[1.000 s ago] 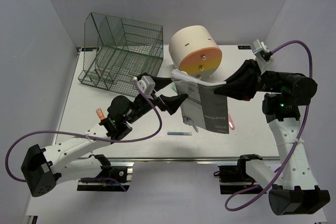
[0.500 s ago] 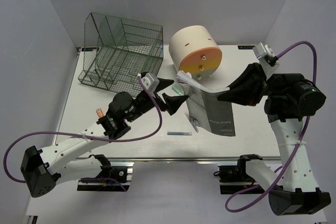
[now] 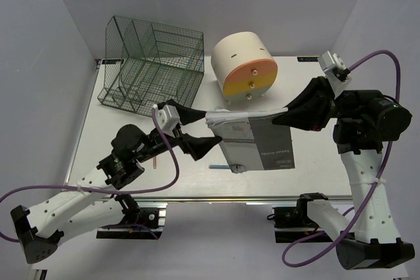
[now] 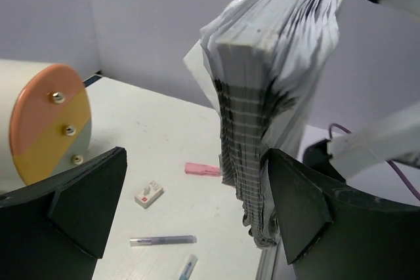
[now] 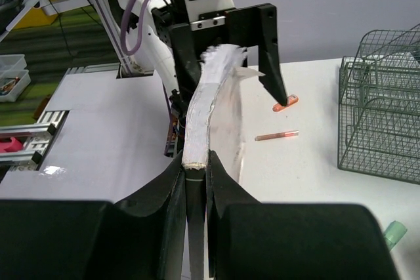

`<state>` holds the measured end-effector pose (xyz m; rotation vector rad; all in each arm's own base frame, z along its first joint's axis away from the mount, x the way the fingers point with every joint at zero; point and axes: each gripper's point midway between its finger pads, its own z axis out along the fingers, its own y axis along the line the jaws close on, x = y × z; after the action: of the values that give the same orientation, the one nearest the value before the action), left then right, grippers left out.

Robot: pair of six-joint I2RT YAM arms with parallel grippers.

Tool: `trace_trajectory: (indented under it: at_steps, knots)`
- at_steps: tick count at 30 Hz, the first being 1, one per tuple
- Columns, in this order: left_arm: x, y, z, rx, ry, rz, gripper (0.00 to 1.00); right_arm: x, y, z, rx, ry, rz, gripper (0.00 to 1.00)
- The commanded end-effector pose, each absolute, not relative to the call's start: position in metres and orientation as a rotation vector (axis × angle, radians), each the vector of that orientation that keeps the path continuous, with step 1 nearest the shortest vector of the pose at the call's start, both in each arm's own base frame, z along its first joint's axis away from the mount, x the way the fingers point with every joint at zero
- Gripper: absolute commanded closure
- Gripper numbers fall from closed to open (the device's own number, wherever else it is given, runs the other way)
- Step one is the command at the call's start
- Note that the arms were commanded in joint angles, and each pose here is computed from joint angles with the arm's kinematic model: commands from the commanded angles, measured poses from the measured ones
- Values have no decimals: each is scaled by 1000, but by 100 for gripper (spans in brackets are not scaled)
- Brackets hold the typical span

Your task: Organize the desk

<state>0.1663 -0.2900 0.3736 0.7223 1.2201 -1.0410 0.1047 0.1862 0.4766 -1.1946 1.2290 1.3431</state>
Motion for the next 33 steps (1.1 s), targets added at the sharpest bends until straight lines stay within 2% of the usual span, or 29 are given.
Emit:
trace_trajectory:
  at_steps: [1, 6, 15, 26, 33]
  knots:
    - [145, -293, 361, 864, 1229, -1088, 2, 104, 188, 502, -1161, 1132, 1281, 100]
    - [119, -303, 346, 1035, 1211, -1192, 2, 99, 187, 504, -1192, 1117, 1269, 100]
    - [139, -299, 334, 960, 1279, -1099, 2, 88, 186, 505, -1280, 1067, 1214, 100]
    - [147, -311, 341, 932, 1221, -1110, 2, 108, 185, 474, -1397, 1040, 1120, 100]
    - [135, -301, 346, 972, 1123, -1093, 2, 120, 181, 458, -1520, 1004, 1025, 100]
